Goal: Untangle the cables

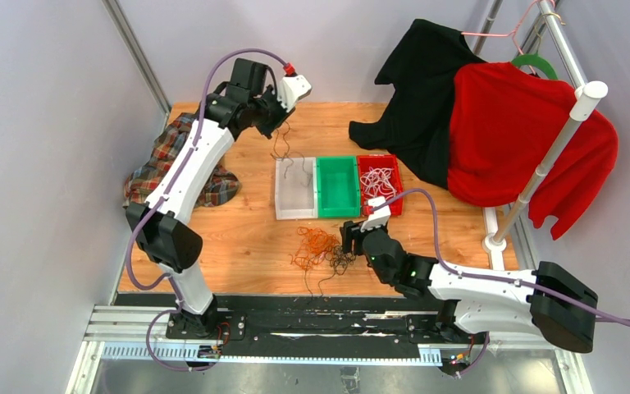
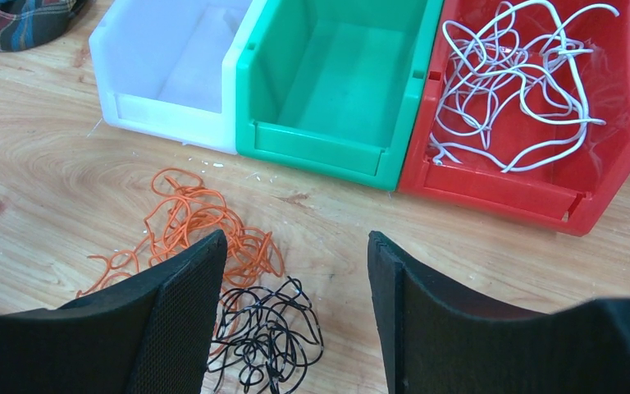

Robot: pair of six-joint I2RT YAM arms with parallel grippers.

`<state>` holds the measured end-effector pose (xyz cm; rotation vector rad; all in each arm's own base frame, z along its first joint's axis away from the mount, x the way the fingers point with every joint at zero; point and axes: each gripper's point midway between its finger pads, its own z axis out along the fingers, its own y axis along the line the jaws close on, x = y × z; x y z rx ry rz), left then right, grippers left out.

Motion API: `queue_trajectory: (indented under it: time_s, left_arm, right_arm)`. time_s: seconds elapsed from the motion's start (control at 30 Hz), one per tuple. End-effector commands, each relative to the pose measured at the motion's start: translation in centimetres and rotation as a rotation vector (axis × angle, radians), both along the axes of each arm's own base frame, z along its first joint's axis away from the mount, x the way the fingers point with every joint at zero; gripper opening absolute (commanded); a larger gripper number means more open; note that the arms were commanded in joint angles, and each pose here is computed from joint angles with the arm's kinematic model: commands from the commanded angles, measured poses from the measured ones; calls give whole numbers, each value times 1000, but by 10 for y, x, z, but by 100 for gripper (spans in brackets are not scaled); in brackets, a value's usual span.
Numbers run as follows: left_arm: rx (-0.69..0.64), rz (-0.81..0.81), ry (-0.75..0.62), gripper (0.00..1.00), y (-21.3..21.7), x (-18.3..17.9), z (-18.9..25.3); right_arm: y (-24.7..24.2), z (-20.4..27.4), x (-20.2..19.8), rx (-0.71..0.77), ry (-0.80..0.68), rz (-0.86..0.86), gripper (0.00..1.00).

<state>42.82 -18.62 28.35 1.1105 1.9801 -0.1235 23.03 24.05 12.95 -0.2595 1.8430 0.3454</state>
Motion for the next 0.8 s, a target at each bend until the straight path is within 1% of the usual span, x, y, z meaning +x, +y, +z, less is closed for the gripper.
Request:
queue_trajectory:
  time_s: [0.0,0.23,0.43,0.6,0.77]
  left_arm:
    - [22,-8,-104,0,1,13,23]
    - [78,-63,19,1,-12,-9,-38]
    - [127,-87,68,1,-25,-18,-82]
    - [80,-59,102,1,-38,-13,-105]
    - [45,-17,73,1,-46,3,-125]
  right_arm:
    - [-4,3,6,-1,-12,-43,63]
    - [-10,0,9,-14,-11,-63,63]
    - [-19,1,9,-10,-15,-89,63]
    - [-25,2,8,-5,-15,-98,63]
    - [-28,4,8,1,-17,-108,63]
